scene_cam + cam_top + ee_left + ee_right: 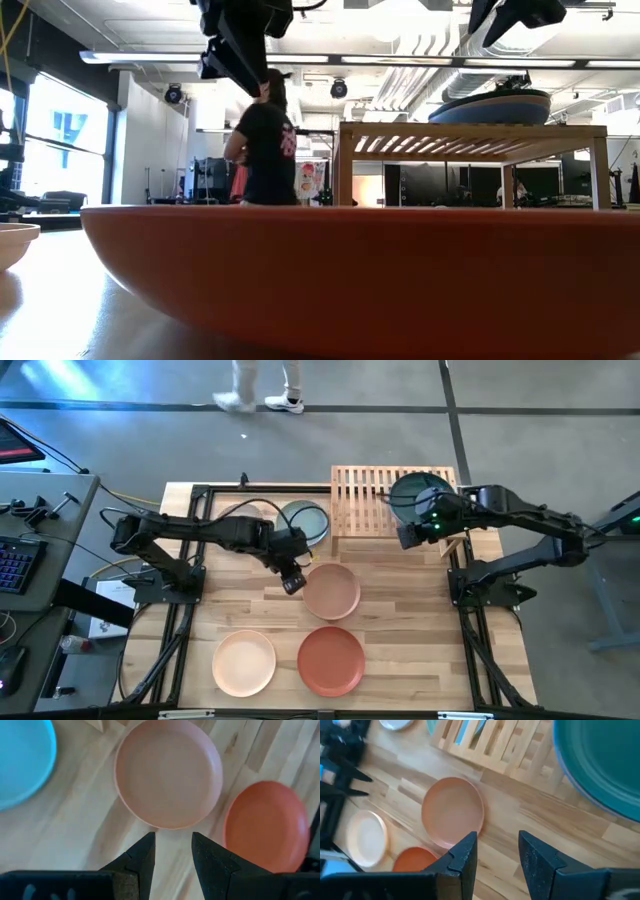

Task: Place and stack plates onto a shelf
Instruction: Stack the orange plate on top of the green plate on the shelf

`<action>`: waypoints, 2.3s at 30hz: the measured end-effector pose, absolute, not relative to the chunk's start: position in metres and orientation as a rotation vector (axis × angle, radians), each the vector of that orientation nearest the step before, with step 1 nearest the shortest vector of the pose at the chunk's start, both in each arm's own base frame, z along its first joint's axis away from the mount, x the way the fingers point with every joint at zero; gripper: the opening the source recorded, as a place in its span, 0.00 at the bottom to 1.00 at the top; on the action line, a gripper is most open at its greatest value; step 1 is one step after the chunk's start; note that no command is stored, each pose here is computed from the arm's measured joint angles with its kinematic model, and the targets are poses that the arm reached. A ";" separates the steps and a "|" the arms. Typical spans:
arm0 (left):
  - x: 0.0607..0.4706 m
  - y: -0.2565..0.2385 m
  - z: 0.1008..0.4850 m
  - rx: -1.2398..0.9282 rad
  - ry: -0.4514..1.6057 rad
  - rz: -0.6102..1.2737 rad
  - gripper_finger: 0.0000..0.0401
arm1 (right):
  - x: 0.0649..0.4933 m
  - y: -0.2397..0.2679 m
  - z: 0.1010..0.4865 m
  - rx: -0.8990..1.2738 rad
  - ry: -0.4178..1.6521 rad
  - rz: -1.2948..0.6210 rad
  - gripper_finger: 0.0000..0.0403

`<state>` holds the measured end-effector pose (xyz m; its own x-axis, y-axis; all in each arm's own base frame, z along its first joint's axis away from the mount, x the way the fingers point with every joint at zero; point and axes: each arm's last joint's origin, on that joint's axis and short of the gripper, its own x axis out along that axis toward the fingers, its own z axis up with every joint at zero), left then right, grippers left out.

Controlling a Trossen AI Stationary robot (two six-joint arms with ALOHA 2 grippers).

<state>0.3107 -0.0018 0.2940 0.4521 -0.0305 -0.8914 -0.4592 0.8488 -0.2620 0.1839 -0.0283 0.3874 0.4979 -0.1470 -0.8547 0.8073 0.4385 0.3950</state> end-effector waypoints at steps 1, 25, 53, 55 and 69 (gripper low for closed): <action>0.311 -0.004 0.294 -0.540 1.079 0.290 0.29 | 0.187 -0.028 0.386 0.907 0.864 -0.681 0.30; 0.361 -0.073 0.237 -0.724 1.050 0.306 0.29 | 0.211 -0.026 0.370 0.657 1.030 -0.536 0.30; 0.365 -0.112 0.198 -0.712 1.165 0.309 0.29 | 0.211 -0.026 0.370 0.629 1.036 -0.522 0.30; 0.368 -0.115 0.193 -0.714 1.163 0.300 0.29 | 0.211 -0.026 0.370 0.628 1.035 -0.522 0.30; 0.377 -0.124 0.161 -0.722 1.215 0.313 0.29 | 0.210 -0.027 0.370 0.612 1.037 -0.546 0.30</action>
<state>0.3767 -0.1237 0.1606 0.3411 -0.1525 -0.9276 -0.5818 0.7408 -0.3357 0.2096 -0.0266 0.3698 0.4075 -0.1263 -0.9044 0.6741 0.7097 0.2046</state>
